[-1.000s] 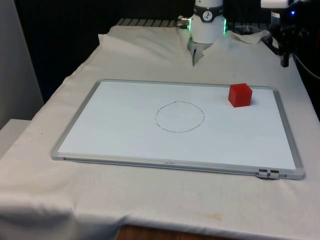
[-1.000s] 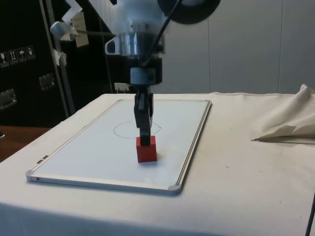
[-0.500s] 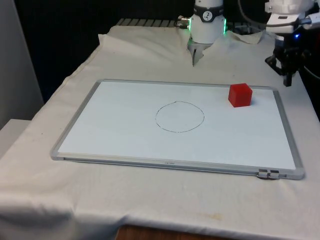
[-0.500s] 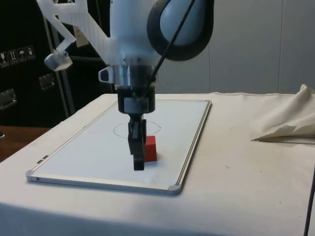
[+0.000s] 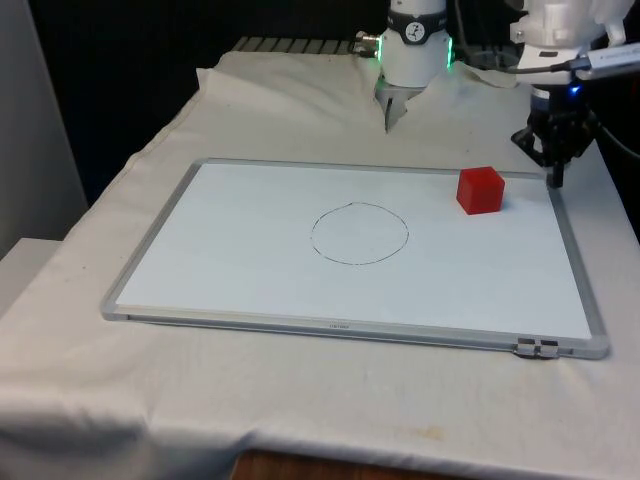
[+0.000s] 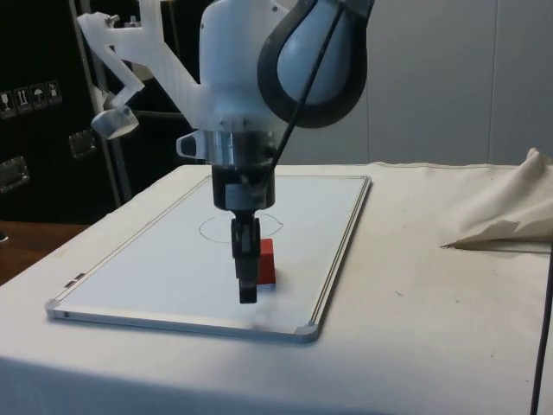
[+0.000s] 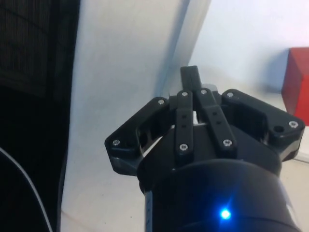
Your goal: Push the cube into the marked area.
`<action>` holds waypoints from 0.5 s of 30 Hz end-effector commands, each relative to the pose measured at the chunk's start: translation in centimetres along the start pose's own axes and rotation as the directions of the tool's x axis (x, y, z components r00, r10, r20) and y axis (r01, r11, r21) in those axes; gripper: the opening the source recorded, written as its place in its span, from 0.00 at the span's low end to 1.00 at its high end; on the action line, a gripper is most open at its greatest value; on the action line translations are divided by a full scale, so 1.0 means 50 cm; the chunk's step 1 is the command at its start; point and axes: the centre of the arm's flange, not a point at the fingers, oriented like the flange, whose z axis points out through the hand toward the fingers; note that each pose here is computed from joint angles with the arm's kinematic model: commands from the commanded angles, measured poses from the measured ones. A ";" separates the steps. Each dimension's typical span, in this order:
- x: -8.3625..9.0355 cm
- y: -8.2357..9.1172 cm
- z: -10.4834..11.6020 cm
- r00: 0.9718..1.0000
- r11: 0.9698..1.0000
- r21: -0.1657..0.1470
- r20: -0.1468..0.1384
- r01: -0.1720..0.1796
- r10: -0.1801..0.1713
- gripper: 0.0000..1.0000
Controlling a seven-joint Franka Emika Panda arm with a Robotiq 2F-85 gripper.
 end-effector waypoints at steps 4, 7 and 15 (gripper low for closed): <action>-0.012 0.007 -0.013 0.999 0.999 -0.012 -0.006 0.031 -0.031 0.00; -0.020 0.013 -0.023 0.999 0.998 -0.022 -0.007 0.051 -0.052 0.00; -0.030 0.029 -0.030 0.996 0.995 -0.051 0.001 0.088 -0.088 0.00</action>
